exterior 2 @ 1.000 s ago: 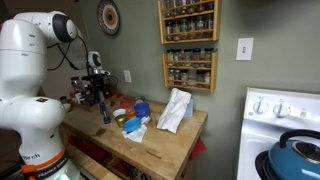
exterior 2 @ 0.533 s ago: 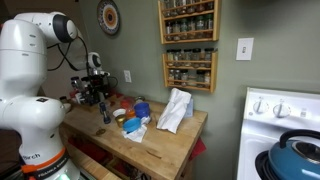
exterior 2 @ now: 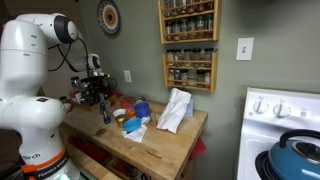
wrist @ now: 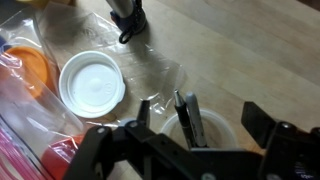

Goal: Put the marker on top of the clear bowl then move the bowl forwards.

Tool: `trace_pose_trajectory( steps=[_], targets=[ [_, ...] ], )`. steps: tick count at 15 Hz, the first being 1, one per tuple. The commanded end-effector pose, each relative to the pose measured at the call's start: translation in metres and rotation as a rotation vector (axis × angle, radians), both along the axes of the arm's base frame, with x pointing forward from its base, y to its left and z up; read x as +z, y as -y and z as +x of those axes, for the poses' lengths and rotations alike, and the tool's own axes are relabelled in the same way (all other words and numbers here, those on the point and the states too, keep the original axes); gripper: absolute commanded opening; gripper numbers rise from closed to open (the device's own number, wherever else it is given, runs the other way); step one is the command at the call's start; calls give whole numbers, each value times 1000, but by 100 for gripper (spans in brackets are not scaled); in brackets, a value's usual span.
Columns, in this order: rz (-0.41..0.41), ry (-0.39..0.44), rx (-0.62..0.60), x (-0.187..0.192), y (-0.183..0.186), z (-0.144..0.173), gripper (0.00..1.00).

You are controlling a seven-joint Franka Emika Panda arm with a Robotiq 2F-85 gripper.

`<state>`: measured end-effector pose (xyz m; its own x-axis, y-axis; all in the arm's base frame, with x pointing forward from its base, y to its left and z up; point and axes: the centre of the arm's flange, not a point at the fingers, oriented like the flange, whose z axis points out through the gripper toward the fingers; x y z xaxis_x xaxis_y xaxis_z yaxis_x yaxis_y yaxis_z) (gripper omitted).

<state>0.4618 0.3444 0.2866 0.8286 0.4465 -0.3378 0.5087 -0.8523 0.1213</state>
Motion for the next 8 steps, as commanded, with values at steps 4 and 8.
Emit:
trace_pose_trajectory(
  steps=[4, 8],
  targets=[
    [-13, 4, 18, -22, 7, -4, 85],
    [-19, 31, 18, -25, 12, -2, 67]
  ],
)
